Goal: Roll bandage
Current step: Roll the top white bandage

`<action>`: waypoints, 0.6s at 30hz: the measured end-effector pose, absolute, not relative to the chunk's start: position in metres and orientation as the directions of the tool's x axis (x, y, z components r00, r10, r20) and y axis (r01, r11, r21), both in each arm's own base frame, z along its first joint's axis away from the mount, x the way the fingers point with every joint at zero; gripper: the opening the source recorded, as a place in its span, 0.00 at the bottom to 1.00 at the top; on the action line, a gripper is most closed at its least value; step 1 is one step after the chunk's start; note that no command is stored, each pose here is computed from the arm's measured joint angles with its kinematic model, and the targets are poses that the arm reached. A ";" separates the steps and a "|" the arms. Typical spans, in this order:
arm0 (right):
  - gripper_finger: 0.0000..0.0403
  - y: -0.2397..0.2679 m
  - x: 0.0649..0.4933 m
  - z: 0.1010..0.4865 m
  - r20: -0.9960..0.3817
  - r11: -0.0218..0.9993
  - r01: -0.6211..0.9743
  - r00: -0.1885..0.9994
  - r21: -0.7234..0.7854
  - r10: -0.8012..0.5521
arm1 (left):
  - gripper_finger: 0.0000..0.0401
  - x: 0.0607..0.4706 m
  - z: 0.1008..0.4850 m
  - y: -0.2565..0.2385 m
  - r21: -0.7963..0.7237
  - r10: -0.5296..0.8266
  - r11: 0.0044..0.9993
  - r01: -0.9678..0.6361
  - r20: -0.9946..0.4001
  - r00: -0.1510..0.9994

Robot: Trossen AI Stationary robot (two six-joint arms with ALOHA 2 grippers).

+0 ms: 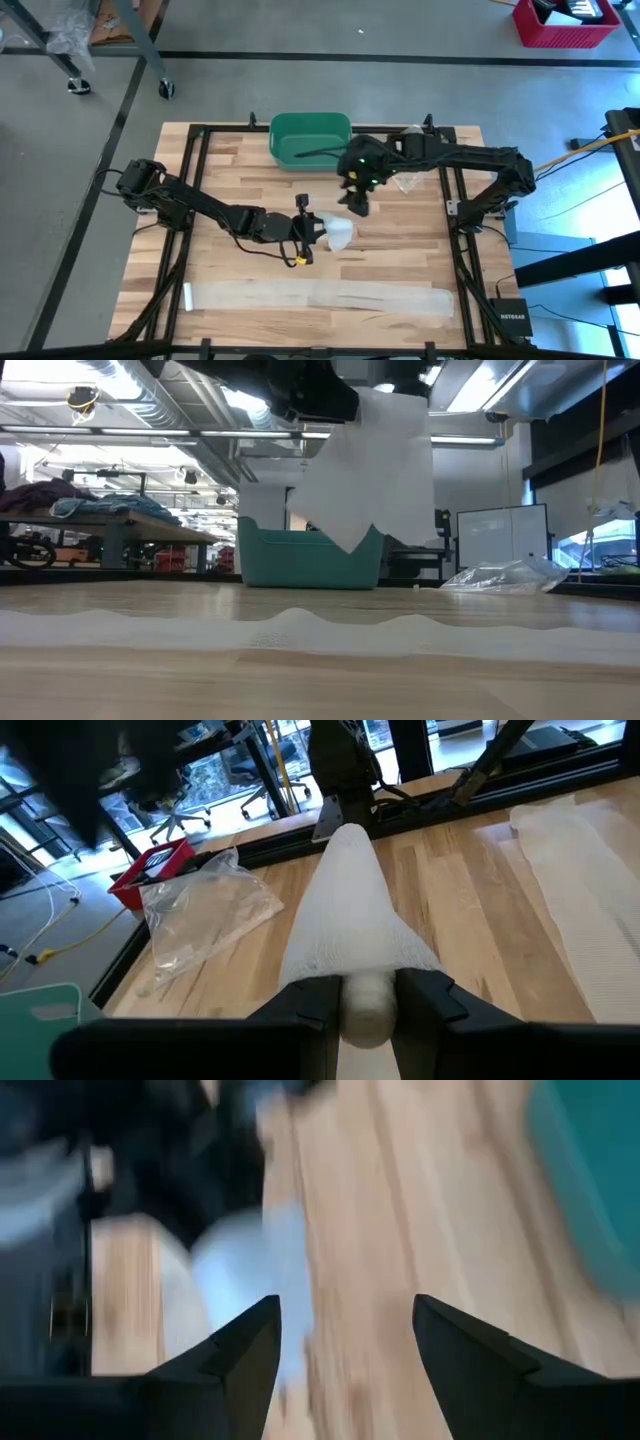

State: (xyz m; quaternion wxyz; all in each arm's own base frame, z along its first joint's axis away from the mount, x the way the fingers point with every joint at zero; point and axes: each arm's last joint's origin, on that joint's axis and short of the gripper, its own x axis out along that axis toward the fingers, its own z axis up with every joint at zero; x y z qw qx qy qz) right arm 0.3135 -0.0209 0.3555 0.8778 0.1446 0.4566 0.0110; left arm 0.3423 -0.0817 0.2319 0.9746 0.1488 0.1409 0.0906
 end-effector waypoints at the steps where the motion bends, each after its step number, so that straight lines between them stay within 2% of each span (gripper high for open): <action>1: 0.57 -0.018 0.306 0.357 -0.818 0.960 0.117 0.556 0.255 0.149 | 0.13 0.342 0.232 -0.082 0.316 0.218 0.939 -0.134 -0.248 0.944; 5: 0.57 0.005 0.279 0.363 -0.875 0.981 0.107 0.476 0.159 0.090 | 0.13 0.342 0.231 -0.083 0.314 0.215 0.941 -0.131 -0.252 0.944; 9: 0.57 0.035 0.254 0.359 -0.847 0.996 0.044 0.530 0.082 0.047 | 0.13 0.341 0.232 -0.086 0.309 0.206 0.943 -0.124 -0.250 0.946; 15: 0.57 0.075 0.222 0.301 -0.700 0.995 -0.078 0.708 0.055 0.094 | 0.13 0.341 0.233 -0.089 0.300 0.198 0.946 -0.121 -0.242 0.950; 18: 0.57 0.084 0.212 0.259 -0.621 0.998 -0.070 0.781 0.012 0.062 | 0.13 0.341 0.233 -0.089 0.299 0.198 0.946 -0.120 -0.242 0.950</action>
